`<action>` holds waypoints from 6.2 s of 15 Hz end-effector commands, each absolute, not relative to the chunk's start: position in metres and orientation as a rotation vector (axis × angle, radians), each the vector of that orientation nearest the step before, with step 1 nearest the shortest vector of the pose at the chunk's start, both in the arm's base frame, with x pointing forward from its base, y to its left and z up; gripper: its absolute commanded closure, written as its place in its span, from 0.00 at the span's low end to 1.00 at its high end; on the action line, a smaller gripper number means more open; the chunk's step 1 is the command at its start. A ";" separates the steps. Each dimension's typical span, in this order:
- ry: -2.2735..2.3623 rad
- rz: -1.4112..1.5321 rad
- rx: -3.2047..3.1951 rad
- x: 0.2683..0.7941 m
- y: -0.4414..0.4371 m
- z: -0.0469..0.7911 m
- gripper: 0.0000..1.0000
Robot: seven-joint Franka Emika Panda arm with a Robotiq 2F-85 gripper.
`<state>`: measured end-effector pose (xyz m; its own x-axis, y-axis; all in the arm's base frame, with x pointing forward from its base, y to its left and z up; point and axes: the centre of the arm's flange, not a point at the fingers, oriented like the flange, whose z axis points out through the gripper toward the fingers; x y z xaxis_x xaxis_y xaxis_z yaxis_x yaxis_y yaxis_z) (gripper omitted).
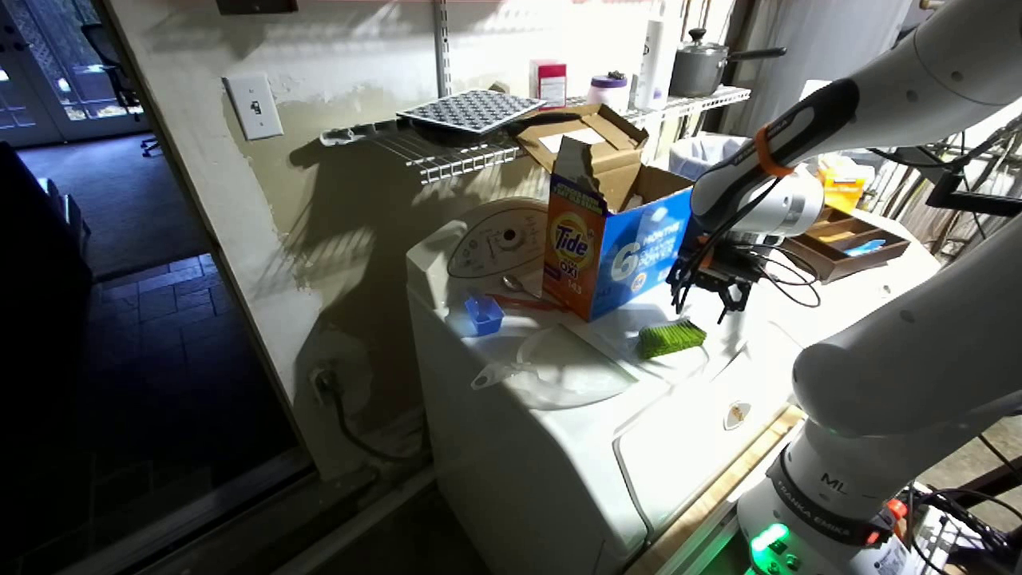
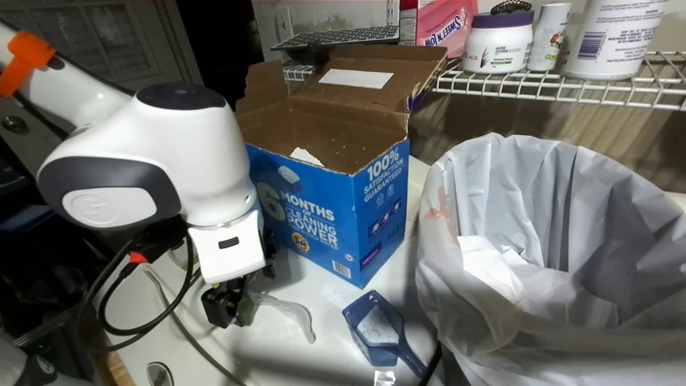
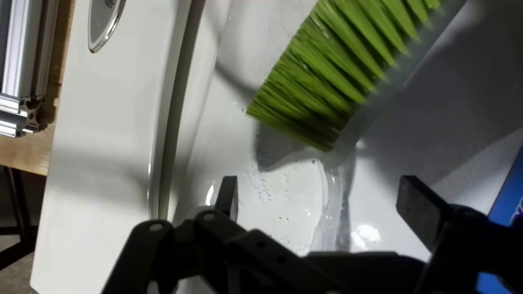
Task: Hang the brush on the shelf
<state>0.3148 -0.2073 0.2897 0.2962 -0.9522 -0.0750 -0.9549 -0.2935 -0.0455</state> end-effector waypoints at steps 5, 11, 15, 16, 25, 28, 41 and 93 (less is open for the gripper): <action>1.846 0.052 -2.448 0.317 -0.201 0.277 0.28; 1.863 0.051 -2.451 0.317 -0.204 0.274 0.70; 1.888 0.028 -2.442 0.317 -0.208 0.275 0.98; 1.895 0.020 -2.437 0.317 -0.209 0.275 0.99; 1.927 -0.160 -2.412 0.316 -0.220 0.299 0.97; 1.893 -0.252 -2.445 0.315 -0.222 0.324 0.97; 1.481 -0.521 -2.721 0.324 -0.151 0.446 0.97; -0.192 -1.339 -3.075 0.423 0.150 0.660 0.97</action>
